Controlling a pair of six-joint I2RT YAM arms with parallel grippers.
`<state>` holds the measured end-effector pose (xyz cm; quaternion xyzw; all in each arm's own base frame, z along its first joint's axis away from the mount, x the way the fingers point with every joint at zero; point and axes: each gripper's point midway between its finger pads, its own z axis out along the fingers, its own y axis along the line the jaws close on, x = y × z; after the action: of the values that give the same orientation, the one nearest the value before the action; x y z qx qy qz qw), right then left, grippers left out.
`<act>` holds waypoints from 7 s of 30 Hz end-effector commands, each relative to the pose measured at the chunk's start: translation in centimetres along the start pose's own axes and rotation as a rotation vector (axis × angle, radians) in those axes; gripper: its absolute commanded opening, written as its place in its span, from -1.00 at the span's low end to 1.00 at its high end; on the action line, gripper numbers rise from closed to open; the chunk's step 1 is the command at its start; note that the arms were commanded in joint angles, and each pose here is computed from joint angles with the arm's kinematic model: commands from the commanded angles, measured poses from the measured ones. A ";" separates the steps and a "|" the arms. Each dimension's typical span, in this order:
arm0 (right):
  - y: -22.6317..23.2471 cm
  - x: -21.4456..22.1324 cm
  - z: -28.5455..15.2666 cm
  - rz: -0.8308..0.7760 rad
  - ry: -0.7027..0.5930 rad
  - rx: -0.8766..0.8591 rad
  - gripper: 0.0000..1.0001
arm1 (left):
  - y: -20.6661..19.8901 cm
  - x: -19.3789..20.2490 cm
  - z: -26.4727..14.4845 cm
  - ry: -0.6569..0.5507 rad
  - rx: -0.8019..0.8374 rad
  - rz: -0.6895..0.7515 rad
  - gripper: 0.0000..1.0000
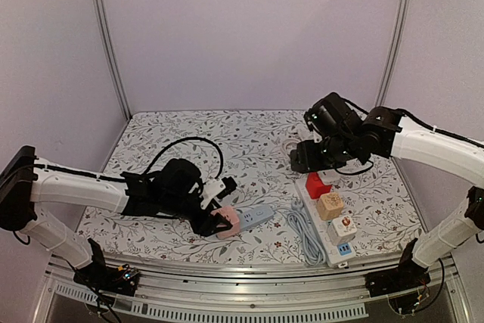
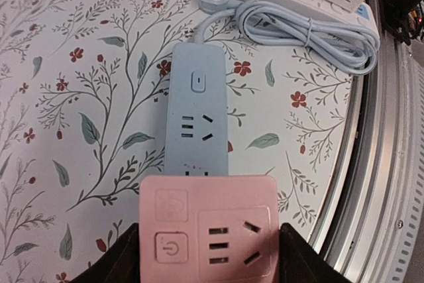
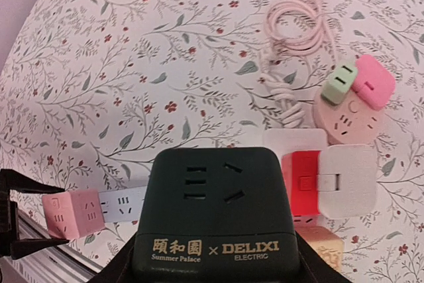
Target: Pull the plug off the socket
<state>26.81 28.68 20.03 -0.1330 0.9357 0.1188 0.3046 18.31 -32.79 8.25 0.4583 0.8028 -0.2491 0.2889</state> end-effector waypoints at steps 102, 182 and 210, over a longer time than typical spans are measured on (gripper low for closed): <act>18.4 11.3 11.7 -0.345 0.215 -0.101 0.81 | 11.3 2.2 -8.9 -0.250 -0.270 -0.747 0.99; 21.6 5.0 0.5 -0.366 -0.316 -0.570 -0.09 | -0.6 -1.5 -1.3 -0.027 0.385 -0.927 0.56; 19.1 4.2 3.8 -0.130 -0.200 -0.585 -0.40 | -1.9 -2.3 -1.8 -0.036 0.453 -0.875 -0.38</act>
<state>15.35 46.89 14.72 -0.3359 0.8225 0.3323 0.3167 20.00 -33.00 11.19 0.0793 0.8500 -0.5112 0.0993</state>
